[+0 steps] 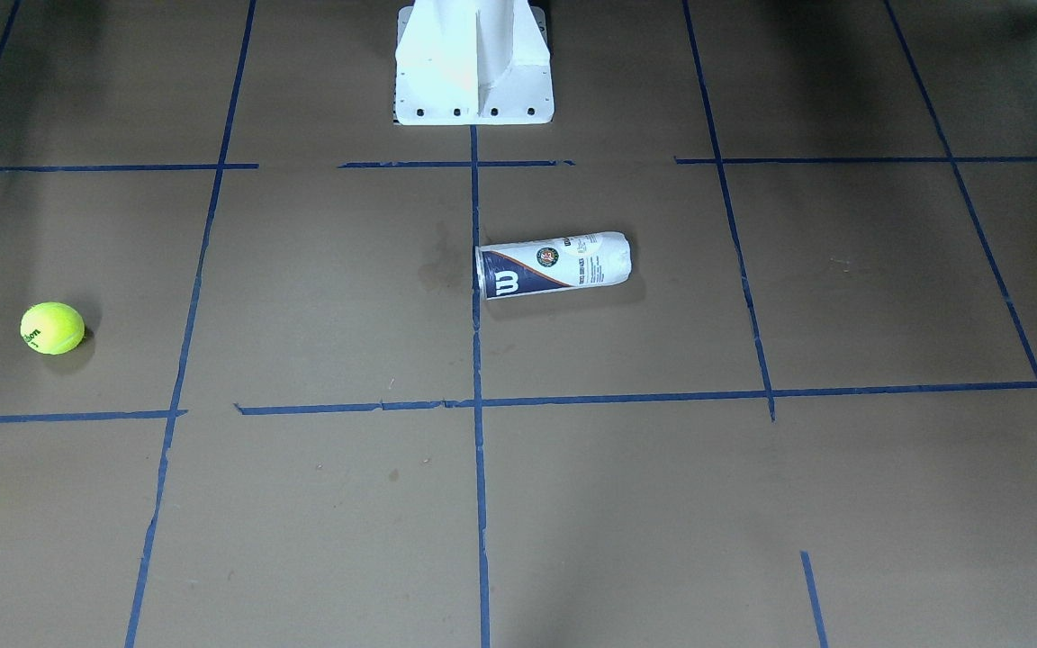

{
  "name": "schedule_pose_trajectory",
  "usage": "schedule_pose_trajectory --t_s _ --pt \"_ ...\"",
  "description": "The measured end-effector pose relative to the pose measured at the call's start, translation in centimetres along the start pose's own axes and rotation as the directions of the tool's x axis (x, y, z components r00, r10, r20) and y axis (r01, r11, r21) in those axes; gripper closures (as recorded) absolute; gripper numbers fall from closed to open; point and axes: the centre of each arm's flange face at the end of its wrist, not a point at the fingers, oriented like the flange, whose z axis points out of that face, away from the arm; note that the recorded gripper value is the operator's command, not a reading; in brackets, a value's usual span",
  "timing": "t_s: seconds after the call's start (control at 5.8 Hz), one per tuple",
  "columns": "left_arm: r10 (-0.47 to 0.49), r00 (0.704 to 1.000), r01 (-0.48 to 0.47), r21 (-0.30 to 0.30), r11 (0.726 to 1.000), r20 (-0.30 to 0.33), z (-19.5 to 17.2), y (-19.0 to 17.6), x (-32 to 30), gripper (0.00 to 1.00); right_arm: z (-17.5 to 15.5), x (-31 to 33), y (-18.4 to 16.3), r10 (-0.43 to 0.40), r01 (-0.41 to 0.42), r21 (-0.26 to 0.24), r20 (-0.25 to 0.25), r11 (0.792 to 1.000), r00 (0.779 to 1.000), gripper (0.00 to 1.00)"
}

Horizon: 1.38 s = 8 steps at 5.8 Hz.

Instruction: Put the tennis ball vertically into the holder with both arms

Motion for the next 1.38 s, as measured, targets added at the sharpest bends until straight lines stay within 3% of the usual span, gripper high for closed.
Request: schedule_pose_trajectory --t_s 0.34,0.69,0.86,1.03,1.38 --pt "0.243 0.969 -0.23 0.196 0.953 -0.047 0.9 -4.4 7.2 0.0 0.1 0.1 0.2 0.004 -0.004 -0.004 0.001 1.0 1.0 0.0" --pt "0.355 0.925 -0.293 0.34 0.894 -0.138 0.2 -11.5 16.9 0.0 0.3 0.2 0.5 0.007 -0.007 -0.007 0.001 1.0 1.0 0.0" --pt "0.423 0.88 -0.323 0.383 0.866 -0.214 1.0 -15.3 23.5 0.0 0.4 0.2 0.6 0.009 -0.009 -0.009 0.002 1.0 1.0 0.0" --pt "0.457 0.84 -0.335 0.382 0.861 -0.293 2.1 -18.5 29.6 0.0 0.6 0.4 1.0 0.014 -0.014 -0.015 0.003 1.0 1.0 0.0" --pt "0.444 0.793 -0.351 0.282 0.893 -0.418 2.9 -24.4 40.1 0.0 1.0 0.6 1.5 0.023 -0.023 -0.025 0.006 0.999 1.0 0.0"
